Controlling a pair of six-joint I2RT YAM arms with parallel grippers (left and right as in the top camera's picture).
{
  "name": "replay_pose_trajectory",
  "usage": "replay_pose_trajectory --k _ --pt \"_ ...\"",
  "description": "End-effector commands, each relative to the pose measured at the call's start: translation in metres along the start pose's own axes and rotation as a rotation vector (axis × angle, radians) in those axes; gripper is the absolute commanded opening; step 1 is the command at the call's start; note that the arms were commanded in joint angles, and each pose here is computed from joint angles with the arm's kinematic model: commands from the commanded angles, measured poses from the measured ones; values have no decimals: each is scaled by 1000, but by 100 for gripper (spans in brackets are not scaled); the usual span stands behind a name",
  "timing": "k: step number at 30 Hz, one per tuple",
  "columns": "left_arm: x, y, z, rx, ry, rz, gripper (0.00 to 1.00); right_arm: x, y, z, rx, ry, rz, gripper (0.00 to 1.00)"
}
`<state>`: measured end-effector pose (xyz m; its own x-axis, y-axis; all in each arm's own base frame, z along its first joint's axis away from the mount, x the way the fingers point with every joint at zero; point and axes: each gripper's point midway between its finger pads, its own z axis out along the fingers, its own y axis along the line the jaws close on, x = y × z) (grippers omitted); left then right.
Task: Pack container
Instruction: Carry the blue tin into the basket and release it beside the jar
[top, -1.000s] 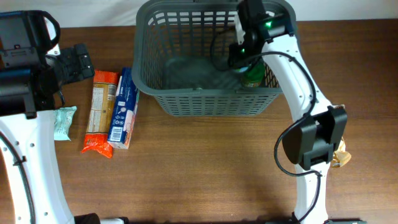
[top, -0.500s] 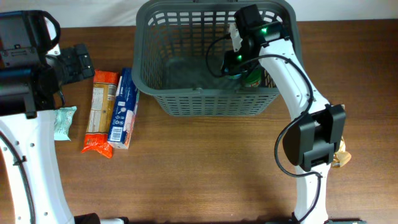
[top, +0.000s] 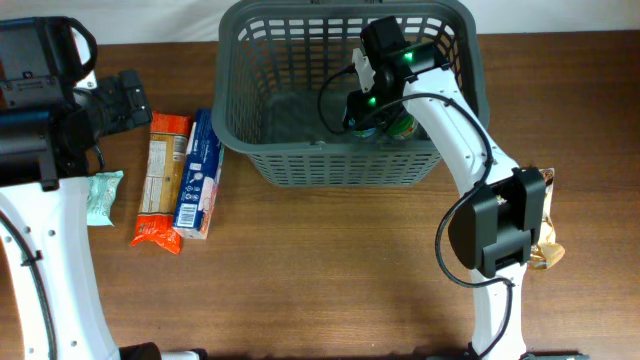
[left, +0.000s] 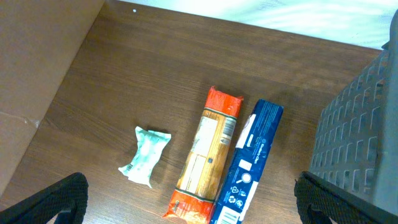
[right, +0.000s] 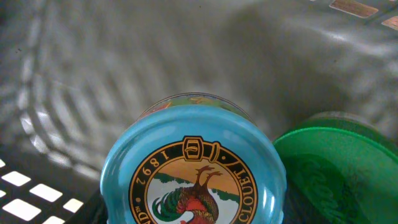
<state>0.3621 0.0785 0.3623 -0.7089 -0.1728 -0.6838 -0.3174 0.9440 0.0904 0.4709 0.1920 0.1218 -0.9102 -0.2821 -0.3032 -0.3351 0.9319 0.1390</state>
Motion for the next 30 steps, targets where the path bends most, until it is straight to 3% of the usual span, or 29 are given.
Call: replay_pose_trajectory --k 1,6,12,17,22,30 --pt "1 0 3 4 10 15 99 2 0 0 -8 6 -7 52" --pt "1 0 3 4 10 15 99 2 1 -1 -8 7 -7 60" --pt "1 0 3 4 10 15 99 -11 -3 -34 -5 -50 1 62" --pt "1 0 3 4 10 15 99 -36 -7 -110 6 -199 7 65" --pt "1 0 3 4 10 15 99 -50 -13 -188 46 -350 -4 80" --pt "1 0 3 4 10 15 99 -43 -14 -193 56 -334 -13 79"
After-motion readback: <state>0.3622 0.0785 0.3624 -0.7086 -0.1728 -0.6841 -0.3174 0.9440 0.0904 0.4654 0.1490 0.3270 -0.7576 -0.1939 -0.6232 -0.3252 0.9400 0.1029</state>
